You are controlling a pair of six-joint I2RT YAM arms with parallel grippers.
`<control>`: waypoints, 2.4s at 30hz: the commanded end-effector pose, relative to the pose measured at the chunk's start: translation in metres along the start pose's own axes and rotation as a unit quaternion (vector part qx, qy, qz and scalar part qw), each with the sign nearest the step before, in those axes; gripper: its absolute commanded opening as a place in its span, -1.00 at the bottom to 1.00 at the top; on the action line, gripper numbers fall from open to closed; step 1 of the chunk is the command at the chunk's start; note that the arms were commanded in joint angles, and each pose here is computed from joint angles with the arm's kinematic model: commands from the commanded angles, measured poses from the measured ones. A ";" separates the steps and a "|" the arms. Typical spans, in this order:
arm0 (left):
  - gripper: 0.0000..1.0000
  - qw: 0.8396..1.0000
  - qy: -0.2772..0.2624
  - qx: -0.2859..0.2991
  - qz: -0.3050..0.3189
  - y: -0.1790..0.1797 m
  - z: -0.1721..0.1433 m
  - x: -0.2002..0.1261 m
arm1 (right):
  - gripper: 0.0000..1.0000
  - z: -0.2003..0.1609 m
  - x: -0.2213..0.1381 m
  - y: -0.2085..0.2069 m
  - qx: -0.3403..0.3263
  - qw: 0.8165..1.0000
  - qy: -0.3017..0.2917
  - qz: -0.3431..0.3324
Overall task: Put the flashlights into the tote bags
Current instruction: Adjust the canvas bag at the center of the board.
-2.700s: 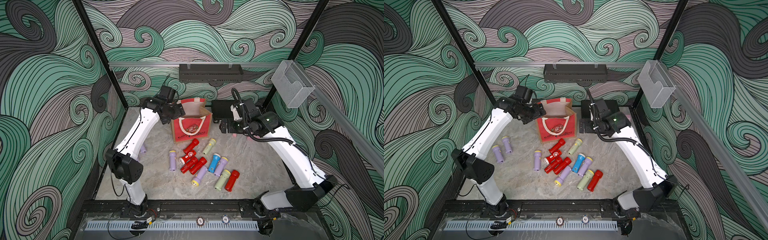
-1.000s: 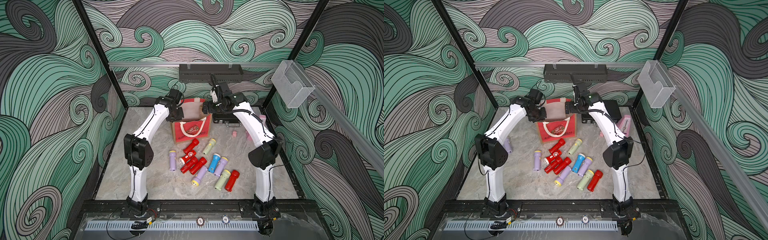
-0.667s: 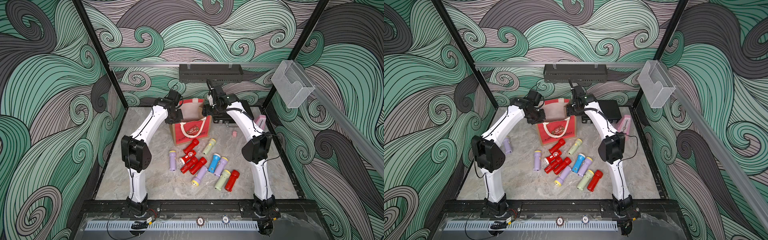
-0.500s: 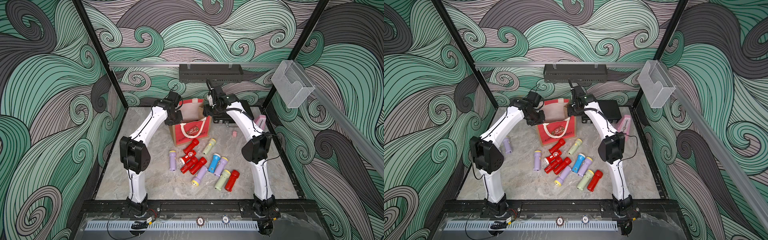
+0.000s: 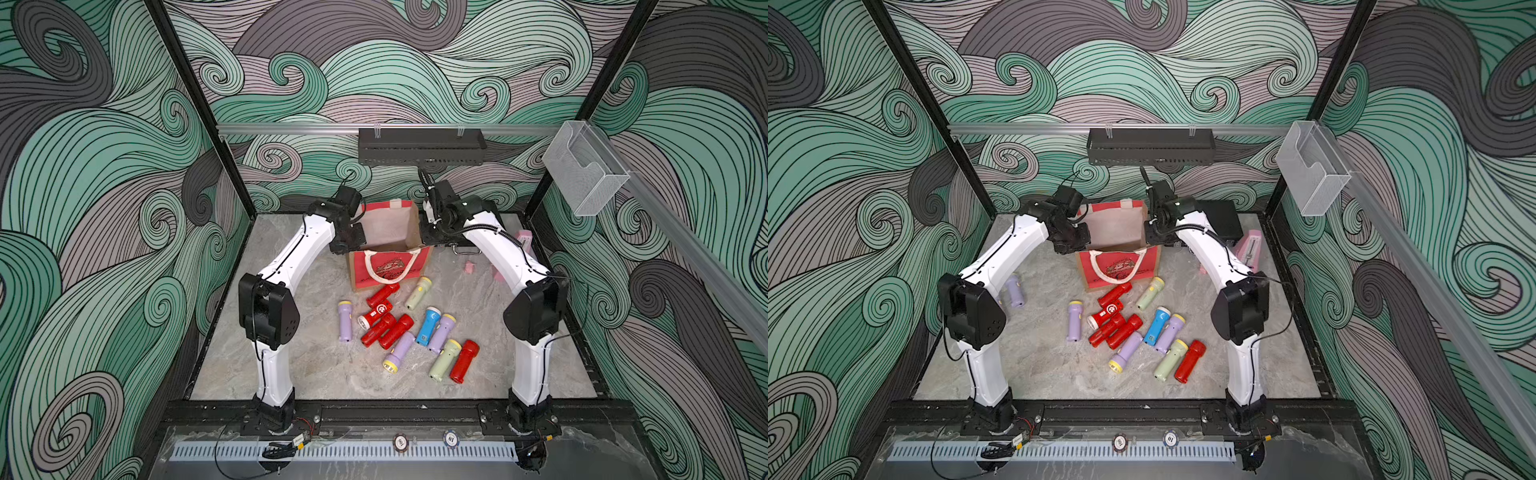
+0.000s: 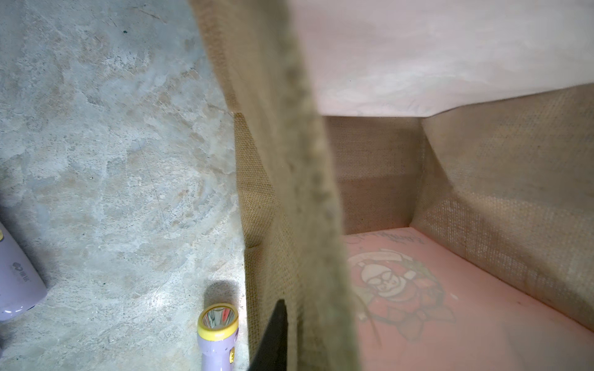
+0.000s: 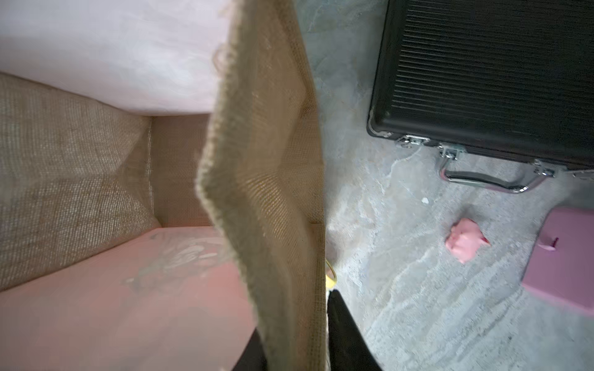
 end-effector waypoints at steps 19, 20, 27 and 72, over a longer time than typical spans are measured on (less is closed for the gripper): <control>-0.73 1.000 0.030 0.008 -0.003 0.007 -0.034 -0.016 | -0.43 -0.055 -0.040 -0.021 0.045 0.998 -0.006 -0.036; -0.73 0.999 0.032 0.008 -0.002 0.008 -0.037 -0.016 | -0.42 -0.055 -0.040 -0.022 0.045 0.998 -0.006 -0.038; -0.70 1.000 0.030 0.003 -0.002 0.008 -0.045 -0.018 | -0.11 -0.053 -0.041 -0.022 0.048 0.998 -0.012 -0.042; 0.80 0.997 -0.059 -0.020 -0.045 0.058 -0.023 -0.110 | 0.88 0.014 -0.038 0.007 0.041 0.997 -0.049 0.048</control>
Point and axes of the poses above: each gripper's point midway between its finger pads, its own x axis out along the fingers, its own y axis along the line the jaws close on, z = x × y, the point moved 6 cm from there along -x, back along the fingers, and after that the axes turned 4 degrees about x, right-handed, at the moved point
